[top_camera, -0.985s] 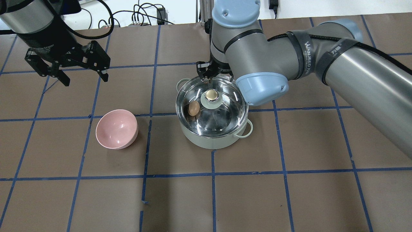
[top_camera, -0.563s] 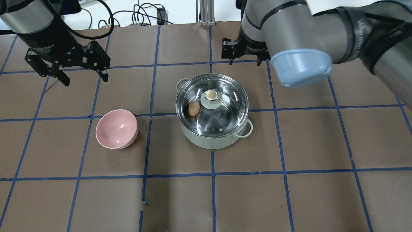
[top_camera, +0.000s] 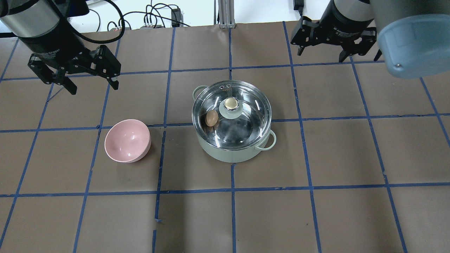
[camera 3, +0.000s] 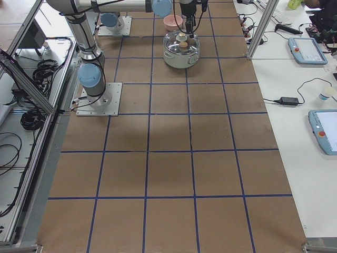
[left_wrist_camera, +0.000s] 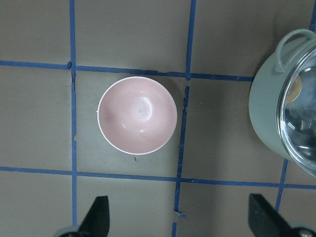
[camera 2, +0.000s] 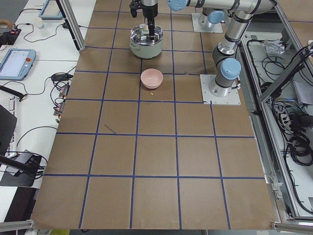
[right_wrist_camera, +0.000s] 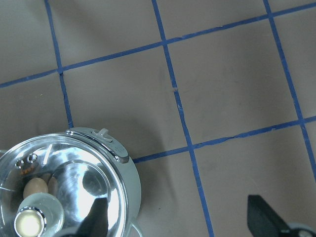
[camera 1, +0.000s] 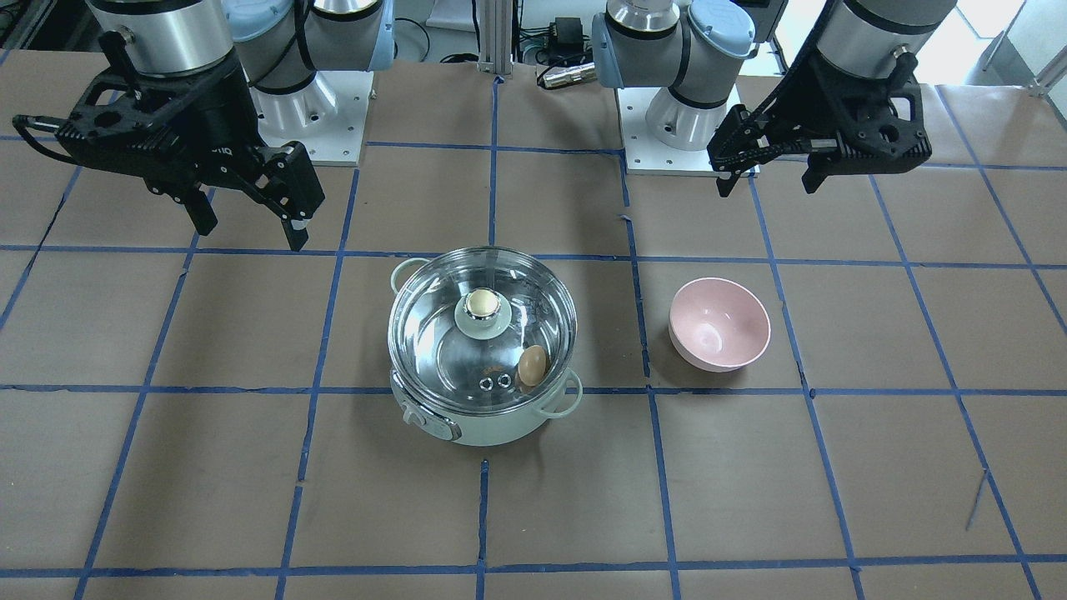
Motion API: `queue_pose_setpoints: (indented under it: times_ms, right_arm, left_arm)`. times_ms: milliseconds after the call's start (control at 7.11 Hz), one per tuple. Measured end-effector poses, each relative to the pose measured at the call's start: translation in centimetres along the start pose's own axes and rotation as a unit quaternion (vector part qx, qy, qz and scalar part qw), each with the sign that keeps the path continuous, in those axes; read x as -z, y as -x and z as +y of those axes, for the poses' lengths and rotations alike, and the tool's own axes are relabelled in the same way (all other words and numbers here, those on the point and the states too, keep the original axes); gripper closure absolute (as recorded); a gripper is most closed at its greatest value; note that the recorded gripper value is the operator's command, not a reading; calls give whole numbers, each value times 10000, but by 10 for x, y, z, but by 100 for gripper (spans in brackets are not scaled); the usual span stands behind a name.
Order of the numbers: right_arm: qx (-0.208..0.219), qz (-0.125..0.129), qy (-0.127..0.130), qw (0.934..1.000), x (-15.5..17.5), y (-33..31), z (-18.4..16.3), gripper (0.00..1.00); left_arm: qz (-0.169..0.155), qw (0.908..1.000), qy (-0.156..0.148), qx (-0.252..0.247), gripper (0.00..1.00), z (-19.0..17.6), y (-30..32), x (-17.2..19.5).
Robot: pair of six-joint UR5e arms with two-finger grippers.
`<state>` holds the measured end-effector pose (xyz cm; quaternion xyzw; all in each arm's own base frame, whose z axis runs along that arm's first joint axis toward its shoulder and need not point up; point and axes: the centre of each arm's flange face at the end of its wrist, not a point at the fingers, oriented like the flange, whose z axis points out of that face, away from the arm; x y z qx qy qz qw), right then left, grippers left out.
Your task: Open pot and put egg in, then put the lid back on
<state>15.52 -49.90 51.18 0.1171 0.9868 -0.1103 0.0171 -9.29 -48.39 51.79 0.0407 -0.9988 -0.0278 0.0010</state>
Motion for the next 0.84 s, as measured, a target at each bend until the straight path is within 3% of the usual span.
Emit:
queue_pose_setpoints:
  times_ms: [422,844]
  right_arm:
    - [-21,128,22,9999,4,-11,0,0]
    - [440,161,66,9989,0,-26,-7,0]
  left_arm:
    - [2,10000,3,1,0,0,0,-1]
    - [5,10000,-2,1,0,0,0,0]
